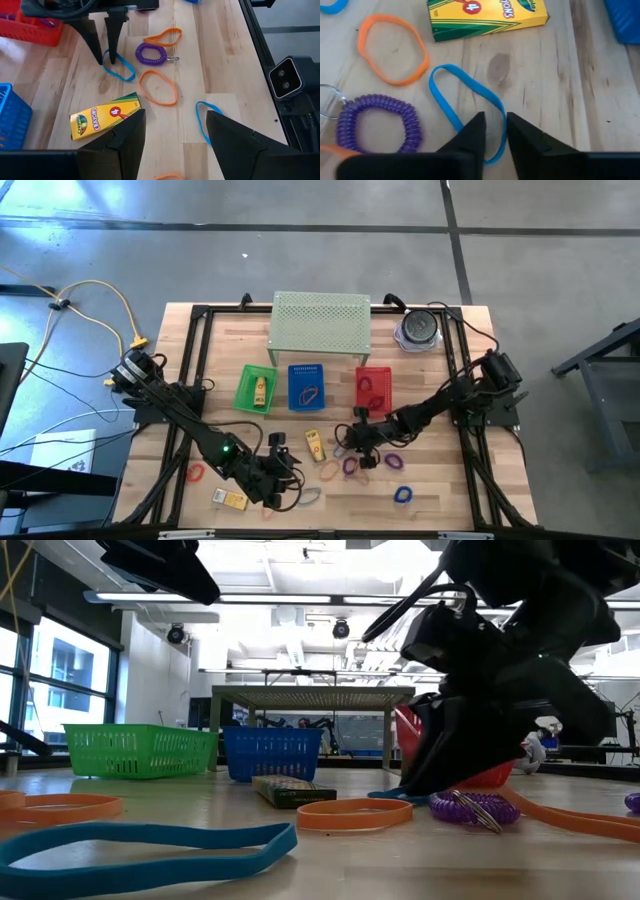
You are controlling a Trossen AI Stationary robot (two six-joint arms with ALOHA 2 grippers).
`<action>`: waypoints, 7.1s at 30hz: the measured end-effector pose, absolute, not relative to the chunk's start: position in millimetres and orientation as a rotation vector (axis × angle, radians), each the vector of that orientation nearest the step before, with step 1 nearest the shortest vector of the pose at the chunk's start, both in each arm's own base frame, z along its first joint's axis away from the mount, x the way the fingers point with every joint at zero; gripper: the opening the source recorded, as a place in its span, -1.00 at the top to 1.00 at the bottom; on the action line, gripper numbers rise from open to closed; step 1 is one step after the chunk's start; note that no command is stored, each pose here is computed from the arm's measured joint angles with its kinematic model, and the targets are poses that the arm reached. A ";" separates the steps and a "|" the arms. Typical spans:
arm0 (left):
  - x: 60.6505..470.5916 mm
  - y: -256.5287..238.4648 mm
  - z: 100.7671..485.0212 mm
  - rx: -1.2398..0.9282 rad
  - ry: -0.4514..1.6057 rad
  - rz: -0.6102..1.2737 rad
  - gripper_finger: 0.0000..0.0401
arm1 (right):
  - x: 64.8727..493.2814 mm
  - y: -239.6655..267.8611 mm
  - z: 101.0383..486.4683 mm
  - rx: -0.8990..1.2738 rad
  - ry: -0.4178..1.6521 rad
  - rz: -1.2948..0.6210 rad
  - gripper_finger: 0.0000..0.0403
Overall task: Pick & Place Office Desk Supplies
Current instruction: Put the blue rubber band into the blue bin, then put the blue spring keychain into the red bin
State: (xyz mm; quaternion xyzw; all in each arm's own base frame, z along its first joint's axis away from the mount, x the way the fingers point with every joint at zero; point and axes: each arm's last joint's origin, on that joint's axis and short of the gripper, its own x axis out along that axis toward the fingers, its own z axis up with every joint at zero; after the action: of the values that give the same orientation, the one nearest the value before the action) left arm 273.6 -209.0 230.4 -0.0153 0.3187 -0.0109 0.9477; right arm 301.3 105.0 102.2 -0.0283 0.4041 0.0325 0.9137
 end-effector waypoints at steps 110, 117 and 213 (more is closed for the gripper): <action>326.7 -142.0 246.9 -0.155 0.468 0.135 0.56 | 324.9 189.9 232.7 -0.654 0.507 -0.222 0.99; 326.2 -141.8 246.0 -0.151 0.478 0.137 0.96 | 324.9 190.0 231.1 -0.592 0.515 -0.191 0.99; 211.2 -130.7 276.8 -0.247 1.403 0.114 0.29 | 317.7 198.5 222.7 -0.129 0.587 -0.093 0.01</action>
State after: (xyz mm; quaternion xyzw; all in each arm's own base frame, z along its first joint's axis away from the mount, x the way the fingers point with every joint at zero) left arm 211.2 -130.7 276.8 -0.1131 0.6433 0.0525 0.7554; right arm 317.7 198.5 222.7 -0.0637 0.2890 -0.0457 0.9541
